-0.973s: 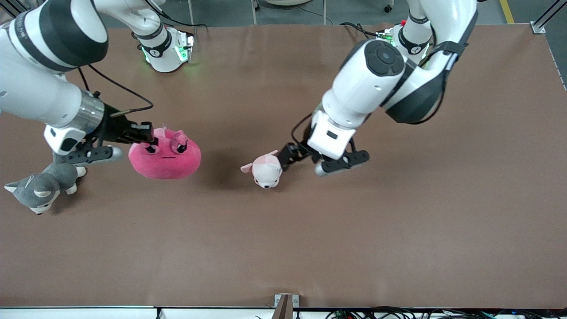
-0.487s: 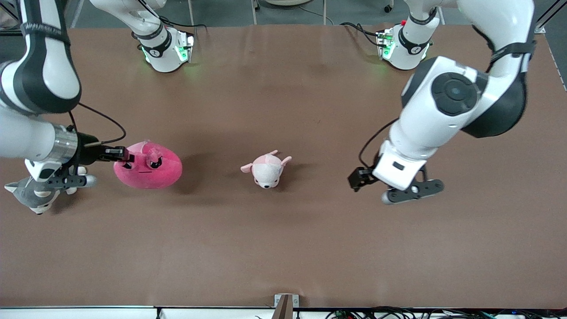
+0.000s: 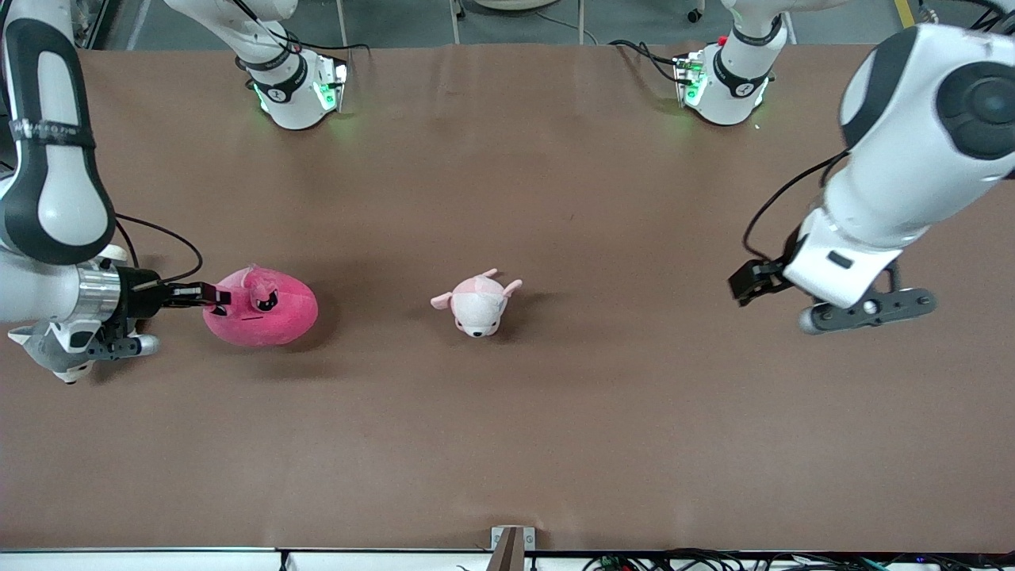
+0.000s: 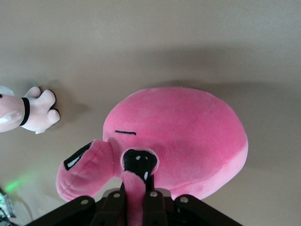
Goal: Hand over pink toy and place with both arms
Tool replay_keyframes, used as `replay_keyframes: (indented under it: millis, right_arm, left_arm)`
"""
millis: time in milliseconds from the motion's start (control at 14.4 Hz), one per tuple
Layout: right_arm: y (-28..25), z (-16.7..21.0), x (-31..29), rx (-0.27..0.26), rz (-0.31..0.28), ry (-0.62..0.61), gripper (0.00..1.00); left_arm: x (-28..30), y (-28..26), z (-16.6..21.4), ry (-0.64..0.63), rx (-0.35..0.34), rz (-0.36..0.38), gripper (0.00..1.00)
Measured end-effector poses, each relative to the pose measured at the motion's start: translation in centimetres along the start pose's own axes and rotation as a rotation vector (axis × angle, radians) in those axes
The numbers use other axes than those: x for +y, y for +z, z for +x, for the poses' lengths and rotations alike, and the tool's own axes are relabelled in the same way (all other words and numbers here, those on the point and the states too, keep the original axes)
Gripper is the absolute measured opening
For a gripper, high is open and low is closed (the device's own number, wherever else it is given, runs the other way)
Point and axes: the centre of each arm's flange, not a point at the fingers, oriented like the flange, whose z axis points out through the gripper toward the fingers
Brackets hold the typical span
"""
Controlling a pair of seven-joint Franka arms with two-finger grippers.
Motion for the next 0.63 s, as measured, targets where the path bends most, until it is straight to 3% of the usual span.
replay_keyframes:
  millis: [209,417,626]
  right_arm:
    - [1.4,0.3,2.1,-0.021,0.082,-0.006,0.12]
    - [2.8,0.5,3.2,-0.041,0.165,0.011,0.12]
    - [3.5,0.7,3.4,-0.049,0.184,0.011,0.12]
  left_arm:
    - [-3.7,-1.6,-0.5,0.036,-0.025,0.033,1.00]
    - [-7.5,-3.2,-1.2,0.051,-0.053,-0.004,1.00]
    - [-10.2,-3.8,-3.0,0.045,-0.079,-0.021,1.00]
